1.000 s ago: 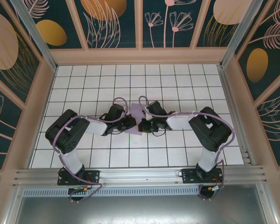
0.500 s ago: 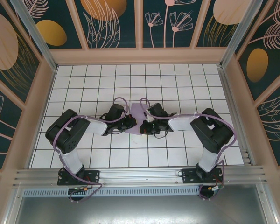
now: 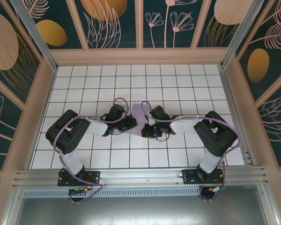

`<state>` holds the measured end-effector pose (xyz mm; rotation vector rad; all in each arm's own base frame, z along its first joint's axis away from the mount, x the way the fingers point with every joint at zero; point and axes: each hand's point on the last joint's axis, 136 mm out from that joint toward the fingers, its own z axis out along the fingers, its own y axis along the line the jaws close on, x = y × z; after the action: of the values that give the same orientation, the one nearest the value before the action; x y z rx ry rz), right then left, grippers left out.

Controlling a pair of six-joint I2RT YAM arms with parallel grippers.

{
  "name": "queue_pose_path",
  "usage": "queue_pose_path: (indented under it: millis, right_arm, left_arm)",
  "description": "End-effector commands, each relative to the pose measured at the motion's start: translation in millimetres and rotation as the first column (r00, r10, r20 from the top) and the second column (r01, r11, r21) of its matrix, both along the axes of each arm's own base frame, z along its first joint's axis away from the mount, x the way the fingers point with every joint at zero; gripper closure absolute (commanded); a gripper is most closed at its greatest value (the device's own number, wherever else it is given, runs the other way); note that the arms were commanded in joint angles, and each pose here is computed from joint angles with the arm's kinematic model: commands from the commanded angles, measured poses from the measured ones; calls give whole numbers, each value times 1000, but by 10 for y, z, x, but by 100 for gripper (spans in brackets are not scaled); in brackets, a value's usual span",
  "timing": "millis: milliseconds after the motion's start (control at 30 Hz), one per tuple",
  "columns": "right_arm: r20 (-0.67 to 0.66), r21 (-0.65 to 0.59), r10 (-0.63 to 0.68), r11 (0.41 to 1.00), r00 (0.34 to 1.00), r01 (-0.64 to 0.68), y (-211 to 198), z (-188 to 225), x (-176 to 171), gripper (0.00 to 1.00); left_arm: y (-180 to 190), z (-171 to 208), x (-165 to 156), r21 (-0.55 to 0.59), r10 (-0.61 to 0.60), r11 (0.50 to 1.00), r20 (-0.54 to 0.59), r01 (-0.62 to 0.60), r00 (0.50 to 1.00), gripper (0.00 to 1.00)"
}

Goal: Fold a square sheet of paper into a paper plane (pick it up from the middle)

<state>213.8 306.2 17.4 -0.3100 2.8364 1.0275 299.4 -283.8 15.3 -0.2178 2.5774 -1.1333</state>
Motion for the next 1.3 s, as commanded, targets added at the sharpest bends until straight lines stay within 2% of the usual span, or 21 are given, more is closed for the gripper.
queue_pose_path:
  millis: [0, 33, 100, 167, 200, 300, 400, 567, 700, 867, 1100, 1267]
  right_arm:
    - [13, -54, 5, 999, 1000, -4, -127, 21, -72, 100]
    - [37, -41, -7, 999, 999, 9, -115, 91, -17, 100]
    - [82, 3, -59, 998, 995, 58, -127, 261, 145, 99]
    - [123, 62, -112, 992, 986, 105, -159, 441, 313, 94]
    - [139, 88, -143, 987, 980, 132, -194, 515, 397, 90]
    - [162, 155, -197, 973, 967, 172, -289, 649, 589, 74]
    - [166, 185, -207, 967, 964, 175, -320, 677, 723, 64]
    - [149, 204, -151, 972, 977, 119, -184, 592, 806, 59]
    - [115, 228, -117, 970, 986, 89, -73, 487, 834, 60]
    - [97, 255, -101, 964, 990, 73, 12, 428, 881, 68]
    - [74, 270, -105, 959, 992, 81, 62, 362, 927, 75]
    - [67, 267, -136, 957, 988, 114, 33, 318, 940, 91]
  left_arm:
    - [140, -252, -71, 94, 24, 995, -59, -18, 998, 100]
    - [103, -184, -52, 80, 14, 997, -45, -10, 999, 100]
    - [29, 50, 35, 41, 0, 999, 5, 0, 1000, 92]
    - [-17, 288, 126, 22, 3, 1000, 54, -4, 999, 76]
    - [-19, 417, 182, 23, 13, 1000, 82, -15, 997, 68]
    - [10, 678, 279, 23, 44, 999, 134, -48, 990, 58]
    - [112, 741, 308, 42, 84, 995, 144, -91, 986, 45]
    - [350, 726, 292, 50, 167, 983, 142, -176, 976, 29]
    - [477, 749, 232, 25, 213, 976, 143, -218, 967, 15]
    - [495, 778, 138, -24, 215, 977, 142, -214, 966, 2]
    - [373, 733, 47, -90, 164, 984, 104, -155, 981, 1]
    - [277, 723, 32, -128, 130, 985, 86, -119, 988, 8]
